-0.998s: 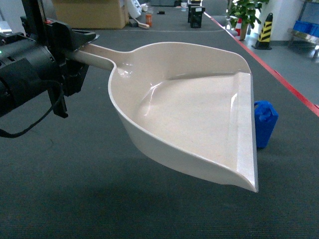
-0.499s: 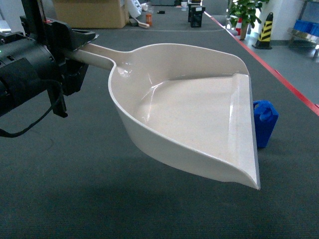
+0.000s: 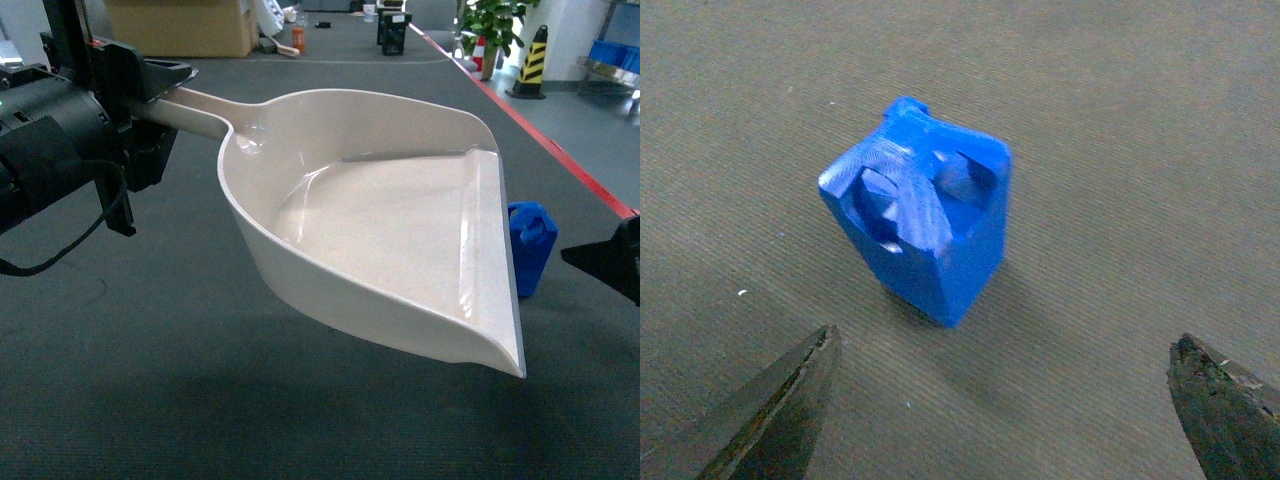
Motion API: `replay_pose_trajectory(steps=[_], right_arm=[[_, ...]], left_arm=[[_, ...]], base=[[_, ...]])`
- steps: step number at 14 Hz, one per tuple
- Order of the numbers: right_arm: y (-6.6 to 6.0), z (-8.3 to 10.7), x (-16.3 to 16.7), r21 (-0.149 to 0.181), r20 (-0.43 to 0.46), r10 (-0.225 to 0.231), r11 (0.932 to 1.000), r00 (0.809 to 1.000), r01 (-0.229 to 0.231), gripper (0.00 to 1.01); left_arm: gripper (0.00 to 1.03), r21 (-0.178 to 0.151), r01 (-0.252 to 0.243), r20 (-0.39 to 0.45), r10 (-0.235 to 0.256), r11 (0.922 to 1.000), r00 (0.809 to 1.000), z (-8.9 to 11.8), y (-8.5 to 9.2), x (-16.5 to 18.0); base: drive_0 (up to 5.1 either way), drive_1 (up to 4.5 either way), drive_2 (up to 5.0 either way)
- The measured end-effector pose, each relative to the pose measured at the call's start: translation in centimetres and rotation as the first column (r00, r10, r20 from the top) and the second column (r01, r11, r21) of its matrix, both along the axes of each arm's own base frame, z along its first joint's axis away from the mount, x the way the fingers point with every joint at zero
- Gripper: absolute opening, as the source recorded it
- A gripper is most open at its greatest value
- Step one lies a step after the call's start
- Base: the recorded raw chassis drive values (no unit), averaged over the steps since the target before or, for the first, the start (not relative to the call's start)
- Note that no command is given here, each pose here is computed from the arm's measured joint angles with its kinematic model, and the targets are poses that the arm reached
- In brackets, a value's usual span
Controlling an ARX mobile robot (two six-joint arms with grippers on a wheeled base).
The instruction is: Place part in tray to right shelf
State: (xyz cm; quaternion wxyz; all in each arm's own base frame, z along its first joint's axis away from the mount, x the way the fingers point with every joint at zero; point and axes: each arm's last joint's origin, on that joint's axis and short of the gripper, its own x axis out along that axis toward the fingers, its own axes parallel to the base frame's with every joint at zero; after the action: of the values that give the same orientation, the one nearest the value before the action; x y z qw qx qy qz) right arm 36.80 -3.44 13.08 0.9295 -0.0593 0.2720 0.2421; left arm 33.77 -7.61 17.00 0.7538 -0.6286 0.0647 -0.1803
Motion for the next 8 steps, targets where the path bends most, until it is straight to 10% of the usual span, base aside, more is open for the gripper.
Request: replay_pose_trajectory(steps=[8], right_arm=[[4.7,-2.7,6.9,-0.068,0.012,0.163,0.9845,0.987,-0.162,0.98]], left_arm=[[0.14,0.000,0.000,0.000,0.000,1.0000,1.000,0.0,0.0,0.0]], base=[[0.0,0.00,0.0]])
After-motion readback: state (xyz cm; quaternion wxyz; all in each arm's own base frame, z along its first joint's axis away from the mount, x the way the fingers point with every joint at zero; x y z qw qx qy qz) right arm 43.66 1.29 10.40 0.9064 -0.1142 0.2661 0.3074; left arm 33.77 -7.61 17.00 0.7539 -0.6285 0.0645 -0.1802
